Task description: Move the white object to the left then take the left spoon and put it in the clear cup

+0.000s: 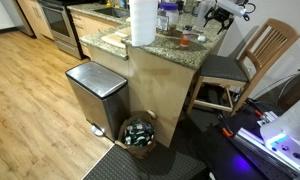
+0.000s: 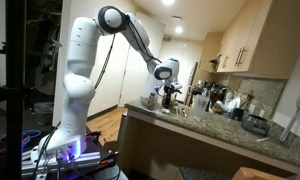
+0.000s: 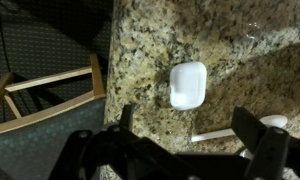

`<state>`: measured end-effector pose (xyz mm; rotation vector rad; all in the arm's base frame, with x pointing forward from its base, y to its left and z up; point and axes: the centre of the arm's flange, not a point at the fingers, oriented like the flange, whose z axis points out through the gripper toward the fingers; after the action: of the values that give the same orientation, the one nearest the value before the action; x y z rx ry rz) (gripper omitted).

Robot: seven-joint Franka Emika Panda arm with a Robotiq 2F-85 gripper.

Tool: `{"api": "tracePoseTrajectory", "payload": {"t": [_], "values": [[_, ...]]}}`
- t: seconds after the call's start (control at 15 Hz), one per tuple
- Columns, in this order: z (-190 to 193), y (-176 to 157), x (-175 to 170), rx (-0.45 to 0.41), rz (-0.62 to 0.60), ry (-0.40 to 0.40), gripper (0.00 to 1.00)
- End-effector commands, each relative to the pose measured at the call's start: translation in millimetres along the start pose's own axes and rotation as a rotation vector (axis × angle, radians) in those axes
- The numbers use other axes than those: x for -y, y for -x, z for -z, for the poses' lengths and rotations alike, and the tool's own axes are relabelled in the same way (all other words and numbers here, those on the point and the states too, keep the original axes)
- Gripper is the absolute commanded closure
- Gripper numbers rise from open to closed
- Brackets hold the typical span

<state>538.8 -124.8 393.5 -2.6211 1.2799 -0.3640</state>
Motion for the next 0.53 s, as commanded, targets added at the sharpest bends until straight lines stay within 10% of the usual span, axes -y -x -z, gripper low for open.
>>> {"api": "tracePoseTrajectory", "payload": {"t": [0.0,0.47], "values": [[-26.5,3.5,4.7,-0.004,0.015,-0.036,0.00],[-46.5,7.1,13.2,-0.043,0.004,-0.050,0.00]]}}
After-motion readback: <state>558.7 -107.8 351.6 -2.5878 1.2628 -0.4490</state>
